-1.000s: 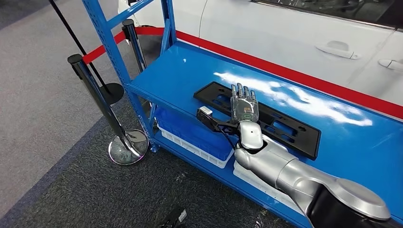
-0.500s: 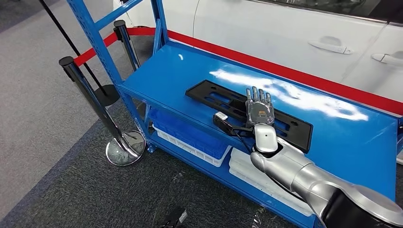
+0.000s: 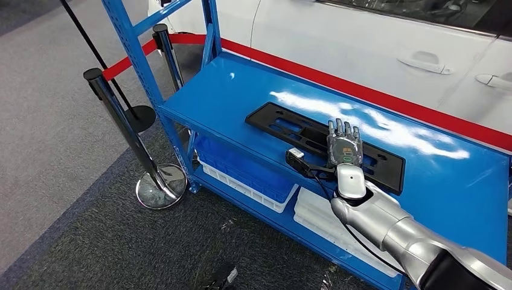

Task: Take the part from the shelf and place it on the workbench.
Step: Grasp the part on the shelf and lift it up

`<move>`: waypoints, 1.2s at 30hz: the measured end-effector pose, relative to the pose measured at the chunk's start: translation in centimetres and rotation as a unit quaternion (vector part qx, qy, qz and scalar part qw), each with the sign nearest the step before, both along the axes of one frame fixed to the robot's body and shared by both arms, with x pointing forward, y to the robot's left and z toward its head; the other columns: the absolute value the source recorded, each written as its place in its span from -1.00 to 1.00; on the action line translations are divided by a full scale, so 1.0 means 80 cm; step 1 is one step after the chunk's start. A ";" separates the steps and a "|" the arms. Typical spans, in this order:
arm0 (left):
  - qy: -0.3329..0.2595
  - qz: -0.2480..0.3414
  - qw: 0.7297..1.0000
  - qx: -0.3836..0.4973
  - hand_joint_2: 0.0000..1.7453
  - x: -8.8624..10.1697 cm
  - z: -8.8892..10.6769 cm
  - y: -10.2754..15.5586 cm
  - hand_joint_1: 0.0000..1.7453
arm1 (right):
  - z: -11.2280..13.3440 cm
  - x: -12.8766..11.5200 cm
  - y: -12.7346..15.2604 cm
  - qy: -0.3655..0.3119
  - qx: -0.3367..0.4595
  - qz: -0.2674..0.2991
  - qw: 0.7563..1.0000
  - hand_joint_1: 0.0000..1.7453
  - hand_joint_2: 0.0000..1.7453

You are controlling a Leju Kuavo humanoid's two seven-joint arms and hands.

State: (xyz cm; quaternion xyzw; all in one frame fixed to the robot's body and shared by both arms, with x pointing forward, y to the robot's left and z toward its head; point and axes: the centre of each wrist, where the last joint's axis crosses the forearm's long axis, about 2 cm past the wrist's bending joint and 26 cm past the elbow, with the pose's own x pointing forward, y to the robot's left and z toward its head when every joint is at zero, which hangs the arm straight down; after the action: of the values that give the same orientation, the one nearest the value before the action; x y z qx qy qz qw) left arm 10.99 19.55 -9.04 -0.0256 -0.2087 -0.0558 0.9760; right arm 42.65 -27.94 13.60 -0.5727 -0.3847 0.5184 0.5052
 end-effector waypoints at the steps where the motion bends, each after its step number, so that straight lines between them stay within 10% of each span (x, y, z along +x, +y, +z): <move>1: 0.000 0.000 1.000 0.000 -1.00 0.000 0.000 0.000 -1.00 | -0.001 -0.001 -0.001 0.003 -0.007 0.001 1.000 -1.00 1.00; 7: -0.001 -0.004 1.000 0.001 -1.00 0.000 0.000 0.000 -1.00 | -0.001 -0.001 -0.009 0.012 -0.033 -0.002 0.999 -0.88 1.00; 11: 0.001 -0.005 1.000 0.002 -1.00 -0.001 0.000 0.000 -1.00 | -0.004 -0.003 -0.016 0.033 -0.031 -0.016 0.999 0.94 1.00; 36: -0.011 -0.011 1.000 0.012 -1.00 0.004 0.000 0.005 -1.00 | 0.008 -0.004 -0.022 0.042 0.016 -0.033 0.998 1.00 1.00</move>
State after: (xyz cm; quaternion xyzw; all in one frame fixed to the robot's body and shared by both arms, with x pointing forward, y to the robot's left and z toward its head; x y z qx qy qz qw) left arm 11.30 19.98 -9.04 -0.0153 -0.2182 -0.0696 0.9733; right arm 42.33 -29.73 14.21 -0.5550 -0.3520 0.5187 0.5468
